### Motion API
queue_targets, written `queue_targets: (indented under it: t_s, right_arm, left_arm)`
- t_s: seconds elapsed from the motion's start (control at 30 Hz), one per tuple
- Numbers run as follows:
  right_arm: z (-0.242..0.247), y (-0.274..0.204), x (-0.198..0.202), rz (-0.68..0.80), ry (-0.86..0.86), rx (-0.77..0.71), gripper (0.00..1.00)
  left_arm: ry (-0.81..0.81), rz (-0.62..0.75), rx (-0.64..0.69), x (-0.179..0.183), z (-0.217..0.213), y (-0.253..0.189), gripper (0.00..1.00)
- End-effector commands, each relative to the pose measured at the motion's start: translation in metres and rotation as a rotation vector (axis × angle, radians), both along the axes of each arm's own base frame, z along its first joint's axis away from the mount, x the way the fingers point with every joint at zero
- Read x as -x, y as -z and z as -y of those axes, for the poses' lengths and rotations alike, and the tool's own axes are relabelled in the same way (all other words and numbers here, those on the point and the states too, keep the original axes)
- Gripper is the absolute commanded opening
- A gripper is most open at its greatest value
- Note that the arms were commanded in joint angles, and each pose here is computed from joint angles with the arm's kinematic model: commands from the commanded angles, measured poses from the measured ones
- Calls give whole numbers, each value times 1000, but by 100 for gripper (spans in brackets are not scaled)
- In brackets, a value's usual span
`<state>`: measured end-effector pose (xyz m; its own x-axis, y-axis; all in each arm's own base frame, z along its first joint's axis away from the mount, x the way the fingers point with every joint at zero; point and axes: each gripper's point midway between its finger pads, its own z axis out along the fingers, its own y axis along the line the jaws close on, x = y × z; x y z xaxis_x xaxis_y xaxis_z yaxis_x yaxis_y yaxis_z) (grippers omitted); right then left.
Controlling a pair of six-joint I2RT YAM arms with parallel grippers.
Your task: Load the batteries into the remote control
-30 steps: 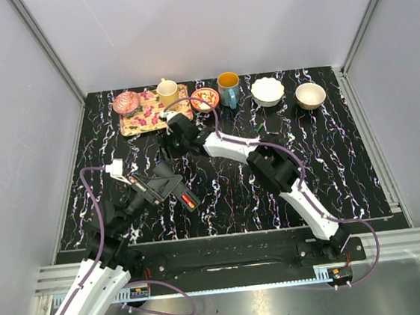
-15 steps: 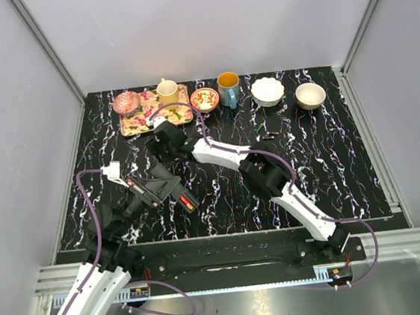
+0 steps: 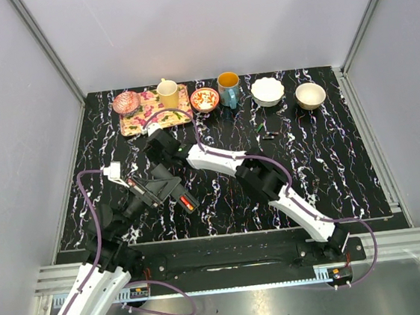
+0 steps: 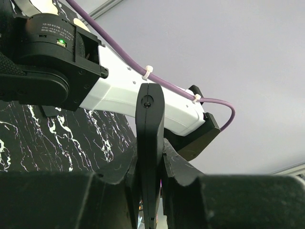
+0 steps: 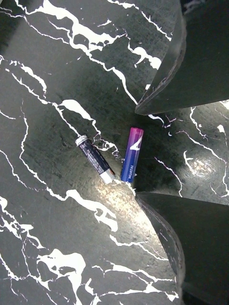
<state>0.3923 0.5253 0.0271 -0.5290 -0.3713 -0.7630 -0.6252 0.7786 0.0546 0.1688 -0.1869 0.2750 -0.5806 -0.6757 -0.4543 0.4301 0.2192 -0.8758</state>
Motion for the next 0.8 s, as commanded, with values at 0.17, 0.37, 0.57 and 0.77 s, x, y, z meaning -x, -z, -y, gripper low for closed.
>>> queue_targets:
  t_s: [0.17, 0.37, 0.57, 0.77]
  right_arm:
    - [5, 0, -13, 49, 82, 55, 71]
    - [1, 3, -12, 45, 88, 68, 70]
    - [1, 5, -9, 41, 88, 79, 69]
    - [6, 10, -5, 26, 93, 99, 61]
  left_arm:
    - [-14, 47, 38, 2, -4, -14, 0]
    - [-17, 47, 38, 3, -5, -14, 0]
    - [-19, 49, 40, 3, -5, -14, 0]
    - [-19, 48, 43, 3, -5, -15, 0]
